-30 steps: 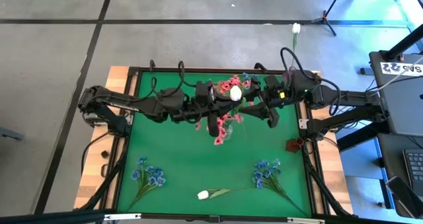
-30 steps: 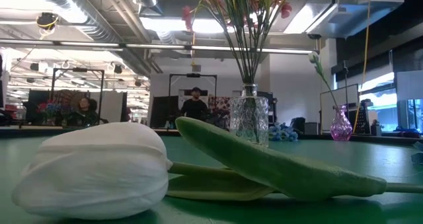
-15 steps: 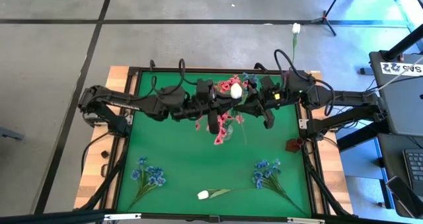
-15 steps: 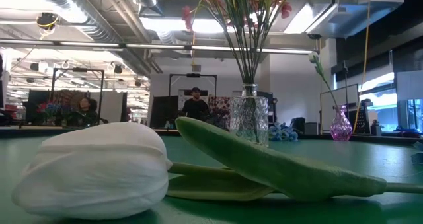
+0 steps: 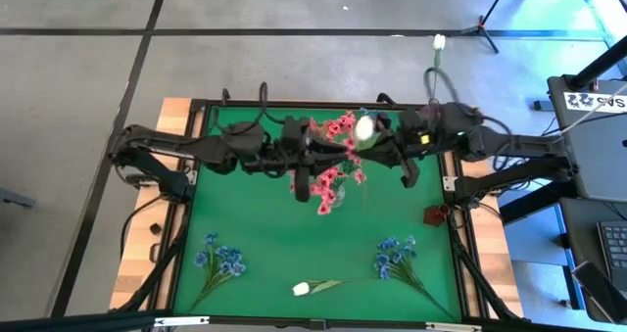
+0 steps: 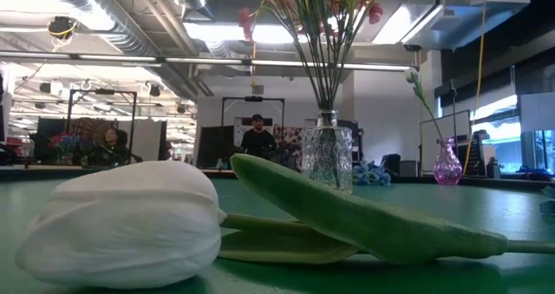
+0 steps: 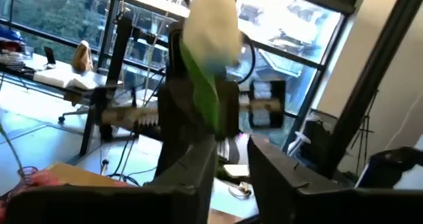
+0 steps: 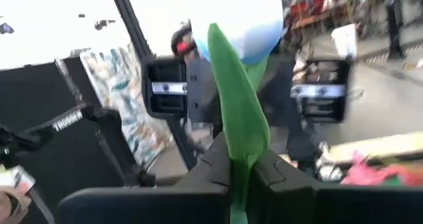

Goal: Sort flowers into vase by color
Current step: Put the top white flower into the purple vase

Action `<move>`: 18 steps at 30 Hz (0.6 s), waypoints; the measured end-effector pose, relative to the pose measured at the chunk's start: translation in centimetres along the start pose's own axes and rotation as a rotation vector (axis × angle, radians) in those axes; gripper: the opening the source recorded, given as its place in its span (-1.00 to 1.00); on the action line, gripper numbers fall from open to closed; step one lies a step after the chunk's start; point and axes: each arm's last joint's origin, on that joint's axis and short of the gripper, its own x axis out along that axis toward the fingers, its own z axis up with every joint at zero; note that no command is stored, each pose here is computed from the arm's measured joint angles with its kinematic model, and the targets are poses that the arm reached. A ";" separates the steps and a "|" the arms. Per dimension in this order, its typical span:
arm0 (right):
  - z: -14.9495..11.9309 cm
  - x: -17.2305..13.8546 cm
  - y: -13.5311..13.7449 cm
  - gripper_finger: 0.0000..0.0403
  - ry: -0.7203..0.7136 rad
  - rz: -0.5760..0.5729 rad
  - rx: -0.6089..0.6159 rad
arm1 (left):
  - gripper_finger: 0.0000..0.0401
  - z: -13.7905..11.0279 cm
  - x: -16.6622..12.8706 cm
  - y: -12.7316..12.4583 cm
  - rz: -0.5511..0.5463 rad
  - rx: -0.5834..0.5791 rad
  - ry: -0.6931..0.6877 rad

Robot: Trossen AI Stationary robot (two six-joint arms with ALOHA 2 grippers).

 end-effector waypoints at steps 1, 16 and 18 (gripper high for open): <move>0.4 -0.5 0.3 -0.96 -0.019 0.000 -0.004 | -0.52 0.3 -0.5 0.0 0.005 0.009 0.017; 4.0 -11.7 3.5 -0.94 -0.217 -0.402 -0.151 | -0.43 5.2 -7.1 -0.5 0.069 0.061 0.010; 3.7 -12.8 3.4 -0.94 -0.197 -0.530 -0.210 | -0.44 5.6 -7.8 -0.7 0.053 0.049 0.006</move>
